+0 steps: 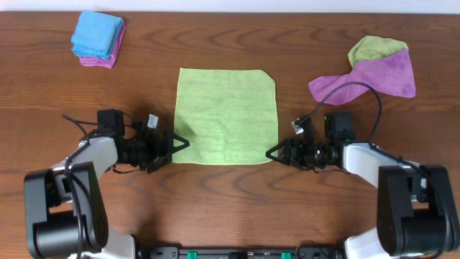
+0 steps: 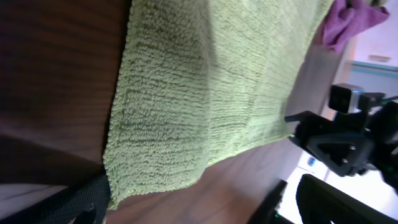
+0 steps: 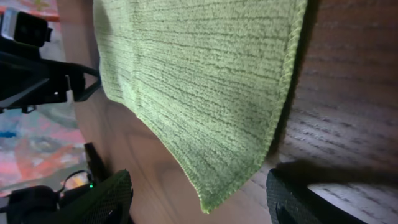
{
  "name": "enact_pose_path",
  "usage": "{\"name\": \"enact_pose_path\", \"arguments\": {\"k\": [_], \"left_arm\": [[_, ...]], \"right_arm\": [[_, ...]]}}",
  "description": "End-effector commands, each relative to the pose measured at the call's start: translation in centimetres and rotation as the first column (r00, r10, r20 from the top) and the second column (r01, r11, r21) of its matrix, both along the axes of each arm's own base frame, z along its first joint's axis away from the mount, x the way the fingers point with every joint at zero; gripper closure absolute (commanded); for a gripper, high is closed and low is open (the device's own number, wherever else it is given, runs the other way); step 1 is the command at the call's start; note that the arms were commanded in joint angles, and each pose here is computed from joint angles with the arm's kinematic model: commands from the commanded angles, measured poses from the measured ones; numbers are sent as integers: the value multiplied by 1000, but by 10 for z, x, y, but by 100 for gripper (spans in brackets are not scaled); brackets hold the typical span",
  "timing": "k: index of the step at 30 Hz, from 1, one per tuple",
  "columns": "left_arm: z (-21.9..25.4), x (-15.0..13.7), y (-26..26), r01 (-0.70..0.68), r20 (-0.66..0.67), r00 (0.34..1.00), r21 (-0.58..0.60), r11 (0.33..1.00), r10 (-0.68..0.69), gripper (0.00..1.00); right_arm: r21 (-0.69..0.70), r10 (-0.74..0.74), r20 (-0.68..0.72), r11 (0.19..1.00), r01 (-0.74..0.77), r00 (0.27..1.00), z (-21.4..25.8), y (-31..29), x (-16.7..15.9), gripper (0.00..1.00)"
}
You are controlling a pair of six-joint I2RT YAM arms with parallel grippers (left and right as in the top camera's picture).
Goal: Fold the cloth
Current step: 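Lower both grippers to the green cloth's near corners and grasp them, then lift the near edge with both grippers and fold it away over the far half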
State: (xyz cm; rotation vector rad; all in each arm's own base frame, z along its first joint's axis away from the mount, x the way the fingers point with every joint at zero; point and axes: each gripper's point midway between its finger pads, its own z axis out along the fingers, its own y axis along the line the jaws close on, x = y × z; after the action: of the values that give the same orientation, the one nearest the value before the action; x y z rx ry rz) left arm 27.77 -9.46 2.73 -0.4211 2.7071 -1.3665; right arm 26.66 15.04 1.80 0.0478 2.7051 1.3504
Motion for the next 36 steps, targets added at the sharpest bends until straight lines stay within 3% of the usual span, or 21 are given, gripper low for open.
{"name": "enact_pose_path", "arguments": {"k": [1, 6, 12, 24, 28, 30, 32, 34, 36], "left_arm": [[-38, -26, 7, -1, -149, 989, 83, 997, 14, 0], [-40, -34, 7, 3, -190, 982, 85, 996, 13, 9], [-51, -48, 19, 57, -221, 975, 181, 982, -16, 9], [-62, -20, 30, -42, -164, 983, 246, 968, 85, 10], [-62, -35, 29, -24, -234, 969, 245, 969, 83, 25], [-63, -33, 29, -24, -225, 971, 249, 968, 82, 37], [-62, -31, 29, -30, -218, 972, 247, 969, 85, 44], [-63, -31, 29, -29, -219, 972, 247, 969, 85, 66], [-63, -31, 29, -29, -218, 972, 247, 968, 85, 74]], "right_arm": [[3, -27, -54, 1000, 27, 998, -7, -1, -3, 30], [10, -57, -71, 998, 58, 996, -5, -1, 1, 33], [12, -62, -66, 998, 62, 996, -5, 0, 3, 32], [15, -70, -64, 997, 71, 996, -4, 0, 6, 34], [15, -74, -68, 997, 75, 995, -4, 0, 6, 41], [15, -74, -64, 997, 75, 995, -4, 0, 7, 51], [15, -75, -61, 997, 76, 995, -4, 0, 7, 61], [16, -77, -64, 997, 78, 995, -4, 0, 7, 70], [17, -82, -70, 996, 83, 994, -4, 0, 7, 77]]}}
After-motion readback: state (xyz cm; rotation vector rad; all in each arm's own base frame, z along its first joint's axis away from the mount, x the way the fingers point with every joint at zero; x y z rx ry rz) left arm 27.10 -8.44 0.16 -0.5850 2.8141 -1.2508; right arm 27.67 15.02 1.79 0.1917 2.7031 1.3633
